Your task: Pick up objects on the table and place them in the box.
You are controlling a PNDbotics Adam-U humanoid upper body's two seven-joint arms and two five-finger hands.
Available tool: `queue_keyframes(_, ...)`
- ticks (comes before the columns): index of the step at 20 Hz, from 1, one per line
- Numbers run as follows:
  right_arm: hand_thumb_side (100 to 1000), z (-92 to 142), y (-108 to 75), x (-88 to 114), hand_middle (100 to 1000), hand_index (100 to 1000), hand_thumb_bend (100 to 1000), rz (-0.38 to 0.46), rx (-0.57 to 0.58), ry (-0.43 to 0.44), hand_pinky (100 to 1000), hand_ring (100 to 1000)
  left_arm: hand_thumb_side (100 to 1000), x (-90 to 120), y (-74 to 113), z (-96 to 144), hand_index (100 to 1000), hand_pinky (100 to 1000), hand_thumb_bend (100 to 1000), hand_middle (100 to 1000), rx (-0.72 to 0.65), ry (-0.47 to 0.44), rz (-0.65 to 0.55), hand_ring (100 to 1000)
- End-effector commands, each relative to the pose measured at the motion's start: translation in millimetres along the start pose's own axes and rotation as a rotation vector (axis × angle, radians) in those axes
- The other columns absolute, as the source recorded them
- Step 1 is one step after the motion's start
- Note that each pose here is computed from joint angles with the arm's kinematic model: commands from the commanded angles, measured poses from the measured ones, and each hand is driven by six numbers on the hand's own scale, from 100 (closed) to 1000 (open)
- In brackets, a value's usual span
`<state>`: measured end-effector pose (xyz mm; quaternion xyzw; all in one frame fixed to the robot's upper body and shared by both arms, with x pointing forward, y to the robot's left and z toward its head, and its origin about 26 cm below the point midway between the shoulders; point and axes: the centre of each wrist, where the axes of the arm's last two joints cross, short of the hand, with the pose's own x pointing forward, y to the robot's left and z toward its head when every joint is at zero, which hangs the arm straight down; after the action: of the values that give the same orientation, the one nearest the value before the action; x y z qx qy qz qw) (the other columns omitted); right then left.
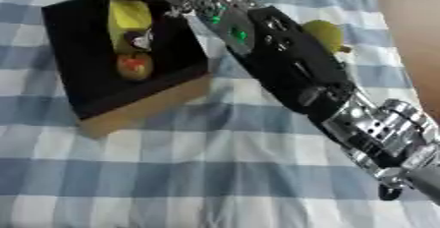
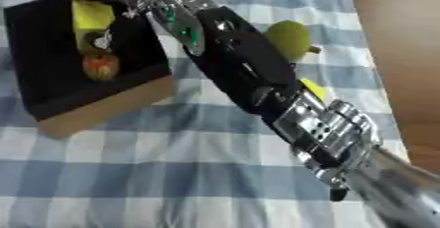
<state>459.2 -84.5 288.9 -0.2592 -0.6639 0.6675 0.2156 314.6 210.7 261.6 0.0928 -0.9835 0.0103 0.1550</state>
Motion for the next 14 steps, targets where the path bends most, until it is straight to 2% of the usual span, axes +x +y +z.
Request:
queue_keyframes(1, 308, 6.6, -32.4, 7.7, 811, 951, 198, 0.02, -0.085, -0.018, 915, 918, 671, 4.7, 1.6, -3.6, 813, 764, 474, 742, -0.002, -0.016, 0.001, 834)
queue_keyframes(2, 301, 8.6, -37.5, 9.9, 812, 952, 194, 0.015, -0.101, -0.023, 915, 918, 672, 4.5, 1.9, -3.3, 813, 764, 474, 742, -0.002, -0.015, -0.001, 835)
queue_keyframes(4, 231, 12.9, -46.5, 13.4, 830, 973, 283, 0.019, -0.113, -0.032, 928, 933, 673, 4.2, 2.6, -2.4, 813, 764, 474, 743, -0.003, -0.009, -0.005, 835)
queue_keyframes(5, 100, 14.4, -49.2, 14.3, 830, 974, 395, 0.027, -0.109, -0.03, 930, 932, 673, 4.0, 2.9, -2.0, 814, 764, 474, 743, -0.004, -0.007, -0.006, 835)
queue_keyframes(7, 100, 15.9, -50.9, 14.5, 819, 963, 391, 0.033, -0.097, -0.016, 925, 919, 669, 3.9, 3.0, -1.7, 814, 764, 475, 743, -0.007, -0.006, -0.008, 835)
queue_keyframes(8, 233, 16.7, -51.5, 14.0, 808, 953, 430, 0.025, -0.109, 0.002, 919, 910, 665, 3.9, 3.0, -1.7, 815, 764, 475, 743, -0.007, -0.006, -0.008, 835)
queue_keyframes(9, 304, 16.8, -51.0, 14.1, 807, 952, 442, 0.015, -0.119, 0.019, 918, 909, 665, 3.9, 3.0, -1.7, 815, 765, 476, 743, -0.006, -0.006, -0.008, 835)
queue_keyframes(10, 326, 16.3, -49.9, 14.4, 807, 952, 445, 0.003, -0.124, 0.031, 918, 909, 665, 3.9, 3.0, -1.8, 815, 765, 476, 743, -0.006, -0.006, -0.008, 836)
queue_keyframes(14, 277, 15.3, -46.0, 15.3, 815, 961, 438, -0.028, -0.122, 0.048, 922, 914, 667, 4.1, 2.9, -2.4, 815, 765, 477, 743, -0.005, -0.008, -0.007, 835)
